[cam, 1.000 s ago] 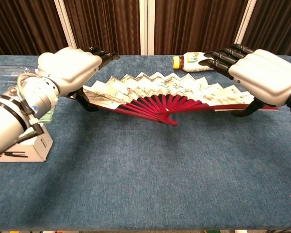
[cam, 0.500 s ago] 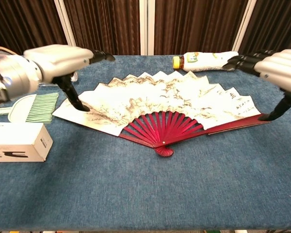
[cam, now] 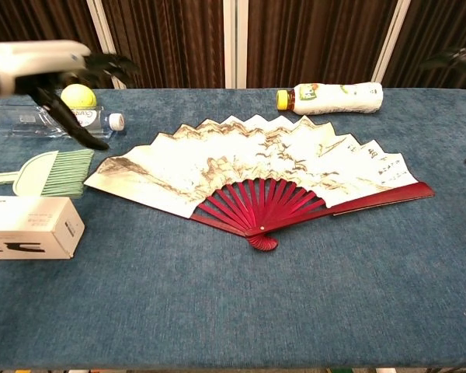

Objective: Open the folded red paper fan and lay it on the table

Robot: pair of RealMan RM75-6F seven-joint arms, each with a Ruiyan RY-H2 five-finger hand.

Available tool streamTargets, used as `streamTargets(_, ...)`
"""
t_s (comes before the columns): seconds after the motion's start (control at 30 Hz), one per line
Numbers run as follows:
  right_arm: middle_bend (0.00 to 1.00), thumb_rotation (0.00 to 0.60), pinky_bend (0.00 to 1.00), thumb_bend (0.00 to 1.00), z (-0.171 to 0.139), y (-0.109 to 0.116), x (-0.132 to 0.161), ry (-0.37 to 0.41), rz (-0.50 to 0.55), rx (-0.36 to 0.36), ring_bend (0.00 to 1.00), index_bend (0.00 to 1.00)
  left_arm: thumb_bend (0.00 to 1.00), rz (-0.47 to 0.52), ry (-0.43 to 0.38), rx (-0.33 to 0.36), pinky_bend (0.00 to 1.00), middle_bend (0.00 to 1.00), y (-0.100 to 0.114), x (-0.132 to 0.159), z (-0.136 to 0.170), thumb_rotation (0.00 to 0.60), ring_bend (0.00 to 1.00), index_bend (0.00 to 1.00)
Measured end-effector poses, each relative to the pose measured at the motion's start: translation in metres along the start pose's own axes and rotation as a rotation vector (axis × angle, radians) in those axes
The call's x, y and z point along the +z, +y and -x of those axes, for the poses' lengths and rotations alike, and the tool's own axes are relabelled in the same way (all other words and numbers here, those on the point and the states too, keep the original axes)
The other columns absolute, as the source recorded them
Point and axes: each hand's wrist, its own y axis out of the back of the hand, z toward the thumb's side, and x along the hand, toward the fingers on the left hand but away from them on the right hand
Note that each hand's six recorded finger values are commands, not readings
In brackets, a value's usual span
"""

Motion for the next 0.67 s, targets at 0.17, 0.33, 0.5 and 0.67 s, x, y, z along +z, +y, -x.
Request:
streamTargets(0.17,0.08,0.6,0.0,0.07,-0.022,0.007,-0.025,-0.051,0.056,-0.033,0.0,0.0,0.0,-0.076,0.045,0.179,0.09,0.11,0.028,-0.036,0.022,0.6,0.04,0.12)
streamTargets(0.33,0.08,0.6,0.0,0.07,-0.049,0.006,-0.05,-0.109,0.106,-0.034,0.0,0.0,0.0,-0.135,0.131,0.256,0.09,0.11,0.03,-0.081,0.07,0.6,0.04,0.12)
streamTargets(0.5,0.08,0.6,0.0,0.08,-0.08,0.001,-0.071,-0.175,0.204,-0.032,0.0,0.0,0.0,-0.146,0.269,0.287,0.09,0.11,0.02,-0.118,0.124,0.6,0.04,0.12)
streamTargets(0.67,0.09,0.6,0.0,0.08,-0.118,0.0,-0.086,-0.257,0.251,-0.058,0.0,0.0,0.0,-0.117,0.392,0.319,0.09,0.11,0.011,-0.134,0.172,0.6,0.04,0.12)
